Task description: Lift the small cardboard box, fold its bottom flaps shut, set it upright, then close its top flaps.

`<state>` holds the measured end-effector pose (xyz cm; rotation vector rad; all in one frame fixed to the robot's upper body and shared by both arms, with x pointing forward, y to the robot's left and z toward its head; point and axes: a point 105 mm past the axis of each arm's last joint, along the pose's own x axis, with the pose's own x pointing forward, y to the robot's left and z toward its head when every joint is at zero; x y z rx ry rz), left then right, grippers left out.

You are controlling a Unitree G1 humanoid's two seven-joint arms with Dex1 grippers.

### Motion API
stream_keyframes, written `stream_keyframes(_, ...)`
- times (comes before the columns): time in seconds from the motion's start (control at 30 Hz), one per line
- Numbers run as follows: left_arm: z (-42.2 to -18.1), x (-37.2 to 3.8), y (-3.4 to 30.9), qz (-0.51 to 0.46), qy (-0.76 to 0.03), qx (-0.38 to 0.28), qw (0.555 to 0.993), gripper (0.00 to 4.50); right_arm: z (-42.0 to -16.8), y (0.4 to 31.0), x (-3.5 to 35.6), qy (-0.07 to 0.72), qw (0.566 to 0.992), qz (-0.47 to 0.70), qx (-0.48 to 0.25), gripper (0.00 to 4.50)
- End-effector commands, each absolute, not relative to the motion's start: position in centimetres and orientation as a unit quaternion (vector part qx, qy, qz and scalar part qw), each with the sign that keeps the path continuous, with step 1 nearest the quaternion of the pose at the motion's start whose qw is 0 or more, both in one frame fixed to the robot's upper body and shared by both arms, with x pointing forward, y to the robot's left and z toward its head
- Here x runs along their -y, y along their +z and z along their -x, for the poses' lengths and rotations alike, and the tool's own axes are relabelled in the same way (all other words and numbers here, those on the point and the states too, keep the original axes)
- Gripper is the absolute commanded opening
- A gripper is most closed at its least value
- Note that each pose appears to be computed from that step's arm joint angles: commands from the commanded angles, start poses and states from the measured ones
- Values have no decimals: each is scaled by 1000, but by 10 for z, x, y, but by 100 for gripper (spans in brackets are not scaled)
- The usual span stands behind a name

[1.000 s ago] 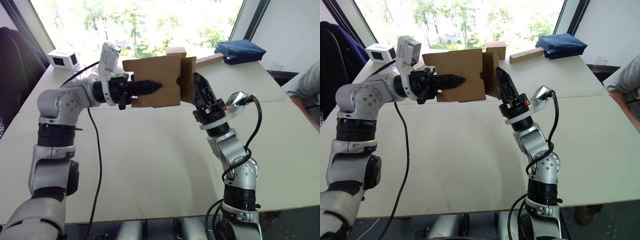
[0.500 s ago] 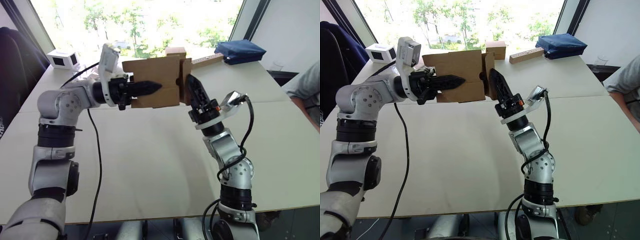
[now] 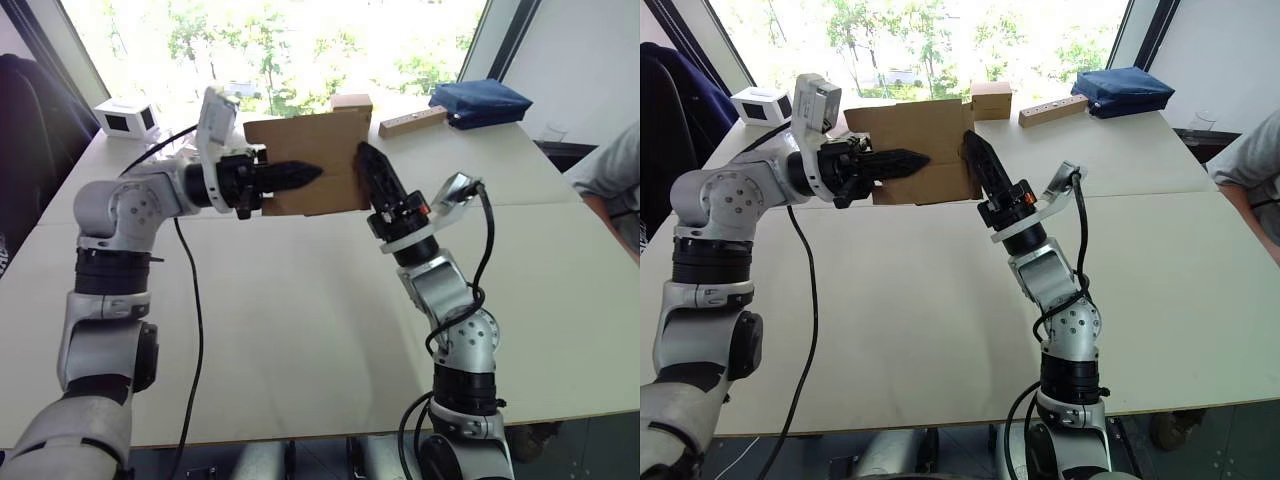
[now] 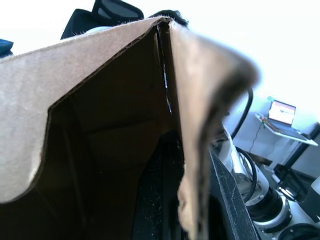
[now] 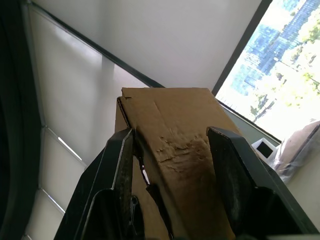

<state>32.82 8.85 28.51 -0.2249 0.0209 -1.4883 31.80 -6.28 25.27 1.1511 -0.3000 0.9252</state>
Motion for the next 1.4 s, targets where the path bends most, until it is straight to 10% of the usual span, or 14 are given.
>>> stream_keyframes(0.03, -324, -86, 295, 103, -683, 20, 723, 0, -305, 269, 52, 449, 711, -519, 155, 235)
stream_keyframes(0.5, -327, -84, 299, 119, -678, 32, 725, 0, -300, 269, 47, 454, 701, -528, 151, 235)
stream_keyframes(0.73, -326, -90, 300, 121, -679, 30, 724, 0, -305, 267, 71, 431, 695, -550, 169, 7)
stream_keyframes(1.4, -318, -95, 291, 105, -692, 6, 714, 0, -292, 264, 89, 458, 754, -450, 138, 7)
